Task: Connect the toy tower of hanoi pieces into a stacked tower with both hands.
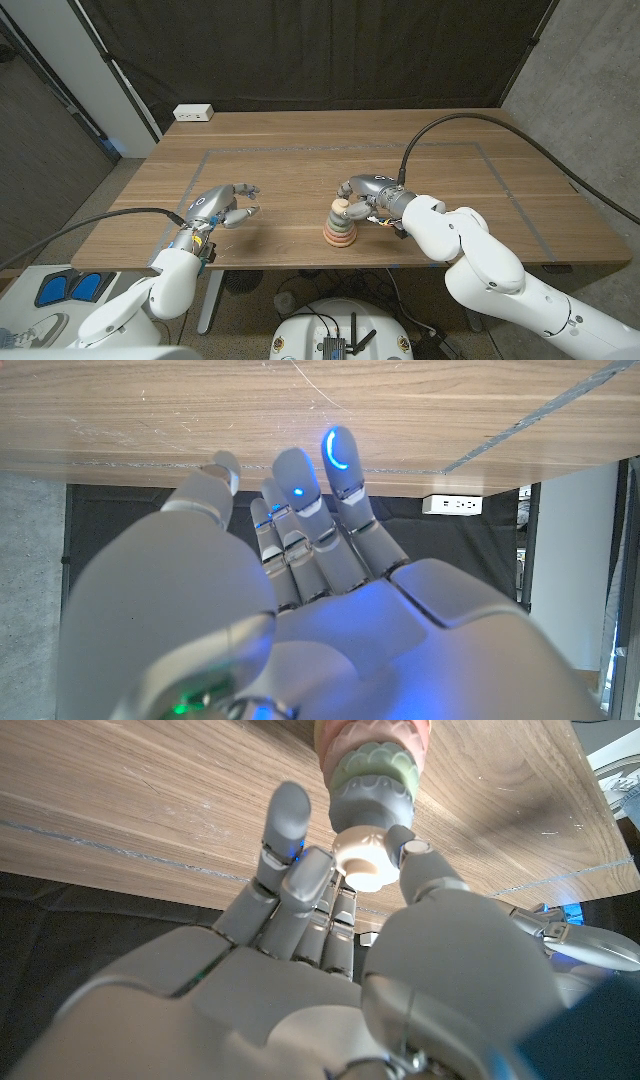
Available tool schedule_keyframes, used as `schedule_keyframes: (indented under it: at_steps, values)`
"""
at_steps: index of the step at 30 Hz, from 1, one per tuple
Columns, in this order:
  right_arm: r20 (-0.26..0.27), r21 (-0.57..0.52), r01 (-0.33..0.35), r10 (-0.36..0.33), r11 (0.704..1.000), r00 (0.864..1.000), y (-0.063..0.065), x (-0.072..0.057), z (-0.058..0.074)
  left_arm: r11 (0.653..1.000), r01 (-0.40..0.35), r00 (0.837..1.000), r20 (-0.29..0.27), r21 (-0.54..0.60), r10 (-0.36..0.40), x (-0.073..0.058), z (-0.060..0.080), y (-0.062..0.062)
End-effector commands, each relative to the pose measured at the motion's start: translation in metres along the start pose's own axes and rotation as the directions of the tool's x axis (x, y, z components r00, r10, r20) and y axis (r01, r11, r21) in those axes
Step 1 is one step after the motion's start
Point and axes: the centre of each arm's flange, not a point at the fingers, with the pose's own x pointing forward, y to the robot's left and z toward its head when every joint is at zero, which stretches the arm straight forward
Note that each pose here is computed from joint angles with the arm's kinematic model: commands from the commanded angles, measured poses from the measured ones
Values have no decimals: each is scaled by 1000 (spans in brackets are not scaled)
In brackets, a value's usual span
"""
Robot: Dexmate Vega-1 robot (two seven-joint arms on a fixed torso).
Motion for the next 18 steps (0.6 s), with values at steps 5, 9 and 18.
schedule_keyframes:
  at_steps: [5,9,18]
  values:
    - [1,3,-12,12,1000,1000,5,2,0,1000,5,1000,-5,-4,-5,-3,-3,0]
    - [2,2,-18,18,1000,1000,6,2,-1,1000,13,1000,-5,-10,-13,-3,-3,-1]
    - [-2,8,-29,29,1000,1000,9,5,-3,999,25,1000,-5,-26,-25,-2,-4,-4]
